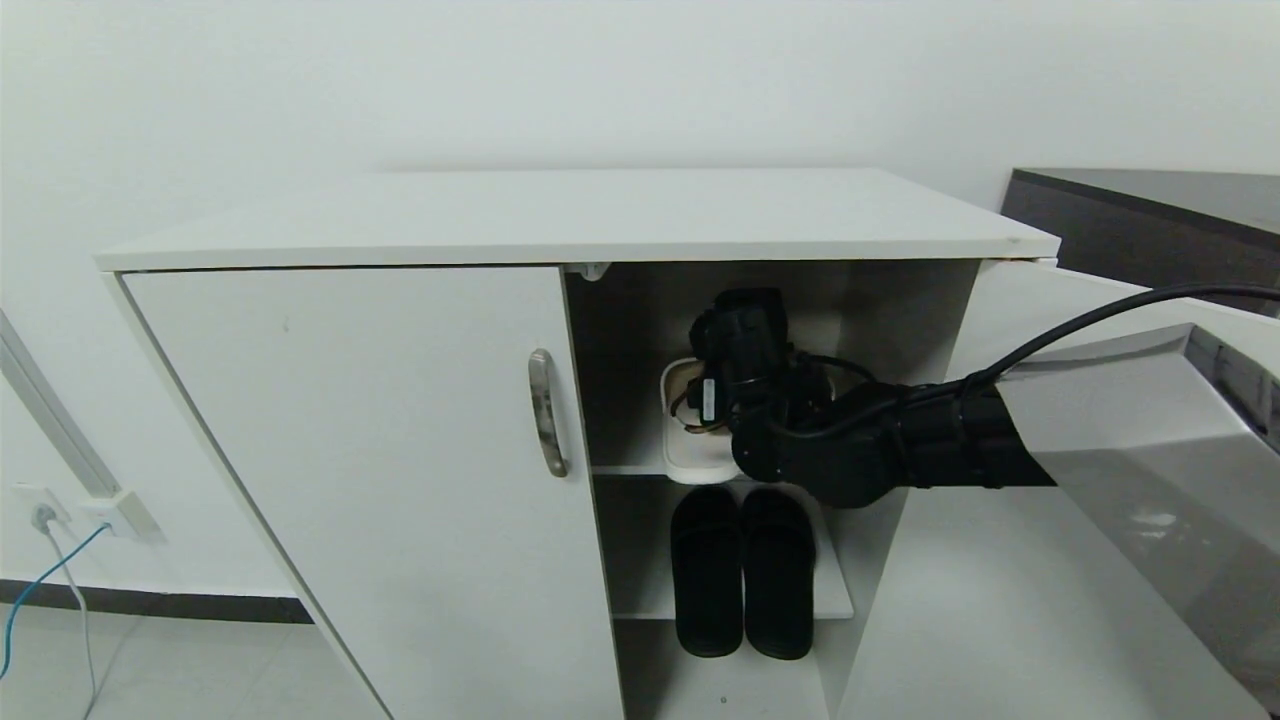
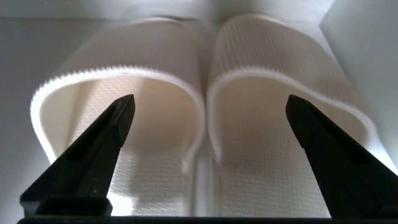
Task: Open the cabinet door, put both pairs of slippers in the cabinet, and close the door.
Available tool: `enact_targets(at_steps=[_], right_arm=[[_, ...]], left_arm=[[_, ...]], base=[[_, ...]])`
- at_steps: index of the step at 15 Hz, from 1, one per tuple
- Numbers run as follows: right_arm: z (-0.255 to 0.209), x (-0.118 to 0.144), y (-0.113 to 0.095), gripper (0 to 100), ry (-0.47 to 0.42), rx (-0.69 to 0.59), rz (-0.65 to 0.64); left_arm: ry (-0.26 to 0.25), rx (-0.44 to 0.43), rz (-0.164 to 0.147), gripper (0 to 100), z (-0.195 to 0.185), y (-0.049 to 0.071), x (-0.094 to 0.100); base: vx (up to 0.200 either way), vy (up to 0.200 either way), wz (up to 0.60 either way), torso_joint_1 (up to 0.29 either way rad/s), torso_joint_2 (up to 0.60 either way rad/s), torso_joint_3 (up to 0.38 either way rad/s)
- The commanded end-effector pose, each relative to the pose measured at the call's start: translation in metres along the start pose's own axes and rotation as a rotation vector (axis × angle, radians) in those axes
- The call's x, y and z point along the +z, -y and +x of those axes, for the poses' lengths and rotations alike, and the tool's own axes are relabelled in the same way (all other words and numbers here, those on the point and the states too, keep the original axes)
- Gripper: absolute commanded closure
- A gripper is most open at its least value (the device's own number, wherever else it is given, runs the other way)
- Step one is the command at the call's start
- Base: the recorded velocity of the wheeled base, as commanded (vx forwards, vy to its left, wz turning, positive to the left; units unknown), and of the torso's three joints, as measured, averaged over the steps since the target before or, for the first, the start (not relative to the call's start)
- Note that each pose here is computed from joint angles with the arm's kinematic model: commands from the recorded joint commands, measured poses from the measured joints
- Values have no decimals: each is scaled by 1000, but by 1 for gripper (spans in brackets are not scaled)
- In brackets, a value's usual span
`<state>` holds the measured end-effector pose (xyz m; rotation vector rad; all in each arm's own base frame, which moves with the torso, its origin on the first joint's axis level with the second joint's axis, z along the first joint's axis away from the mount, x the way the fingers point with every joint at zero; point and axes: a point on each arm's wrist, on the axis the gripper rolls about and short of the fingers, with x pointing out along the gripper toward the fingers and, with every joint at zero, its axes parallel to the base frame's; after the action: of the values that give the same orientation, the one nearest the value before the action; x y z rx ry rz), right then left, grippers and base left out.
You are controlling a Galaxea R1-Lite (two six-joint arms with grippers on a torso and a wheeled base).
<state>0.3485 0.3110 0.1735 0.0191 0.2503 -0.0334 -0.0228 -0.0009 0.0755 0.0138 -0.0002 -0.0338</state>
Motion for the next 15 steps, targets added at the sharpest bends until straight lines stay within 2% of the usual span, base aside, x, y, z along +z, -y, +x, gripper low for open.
enact_targets(at_steps=[1,5,10,11,12,15], right_arm=[[-24,11,5,0,8,23,4],[-71,22,21,0,4,72,0],[-120,8,35,0,-1,156,6],[-124,7,35,0,7,168,9],[-125,5,35,100,10,174,11],[-129,2,37,100,12,182,8]], left_arm=[[-2,2,0,100,0,0,0],[0,2,-2,100,0,0,0],[0,2,-2,100,0,0,0],[0,2,-2,100,0,0,0],[0,2,-2,100,0,0,0],[0,2,0,100,0,0,0]], base=[[0,0,0,0,0,0],[0,0,0,0,0,0],[0,0,0,0,0,0],[-200,0,0,7,12,7],[-200,0,0,2,2,2],[-200,0,0,2,-1,1]])
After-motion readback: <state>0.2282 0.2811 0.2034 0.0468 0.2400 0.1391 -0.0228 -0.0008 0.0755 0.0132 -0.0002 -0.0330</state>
